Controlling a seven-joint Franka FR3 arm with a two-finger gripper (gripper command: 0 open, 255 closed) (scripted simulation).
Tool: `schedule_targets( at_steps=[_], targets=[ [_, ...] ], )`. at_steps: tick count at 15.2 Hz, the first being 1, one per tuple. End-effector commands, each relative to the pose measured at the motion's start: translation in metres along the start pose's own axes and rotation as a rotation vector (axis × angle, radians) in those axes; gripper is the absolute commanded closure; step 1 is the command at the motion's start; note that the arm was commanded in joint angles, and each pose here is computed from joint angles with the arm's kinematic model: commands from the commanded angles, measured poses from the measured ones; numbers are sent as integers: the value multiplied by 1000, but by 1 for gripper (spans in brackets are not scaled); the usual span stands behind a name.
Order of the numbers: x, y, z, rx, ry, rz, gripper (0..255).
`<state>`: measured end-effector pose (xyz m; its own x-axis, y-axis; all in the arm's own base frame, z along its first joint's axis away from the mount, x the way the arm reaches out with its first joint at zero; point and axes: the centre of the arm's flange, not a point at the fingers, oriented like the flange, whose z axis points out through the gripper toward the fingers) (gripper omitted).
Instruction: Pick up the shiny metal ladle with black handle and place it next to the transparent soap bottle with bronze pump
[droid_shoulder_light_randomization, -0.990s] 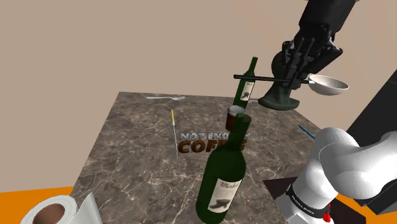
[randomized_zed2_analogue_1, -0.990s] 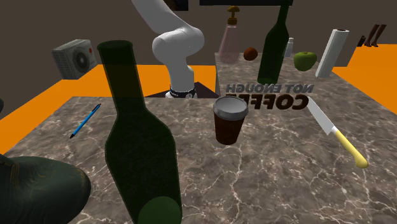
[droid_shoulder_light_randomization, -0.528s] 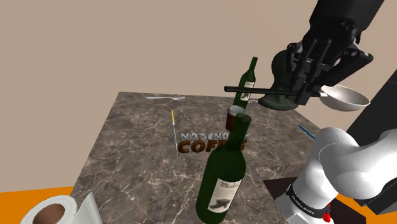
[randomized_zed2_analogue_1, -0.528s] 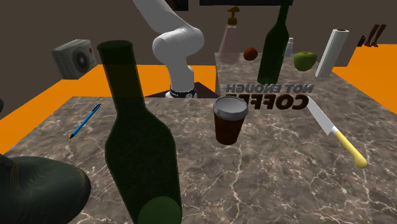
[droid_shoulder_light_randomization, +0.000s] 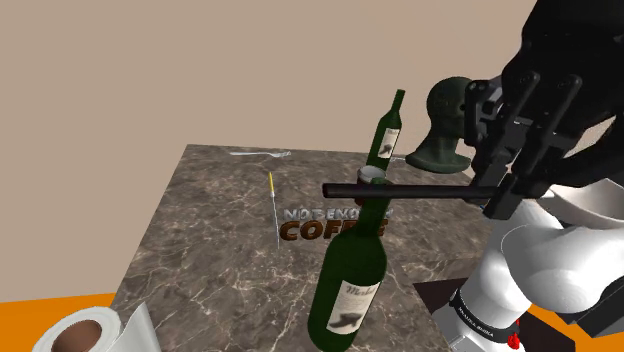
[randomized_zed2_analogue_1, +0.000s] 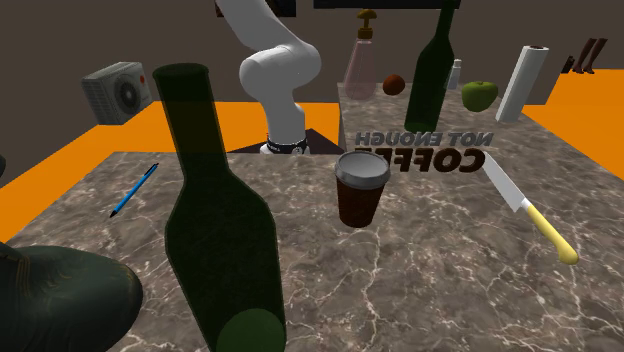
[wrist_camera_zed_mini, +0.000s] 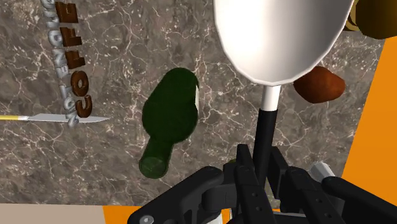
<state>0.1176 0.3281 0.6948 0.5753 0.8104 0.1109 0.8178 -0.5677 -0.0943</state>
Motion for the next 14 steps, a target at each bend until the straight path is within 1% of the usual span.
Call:
schedule_targets(
  at_steps=[1, 3, 14],
  targets=[
    [13, -24, 4, 2, 0, 1, 255],
    [26, -46, 7, 2, 0, 1, 255],
    [20, -41, 65, 2, 0, 1, 255]
  ],
)
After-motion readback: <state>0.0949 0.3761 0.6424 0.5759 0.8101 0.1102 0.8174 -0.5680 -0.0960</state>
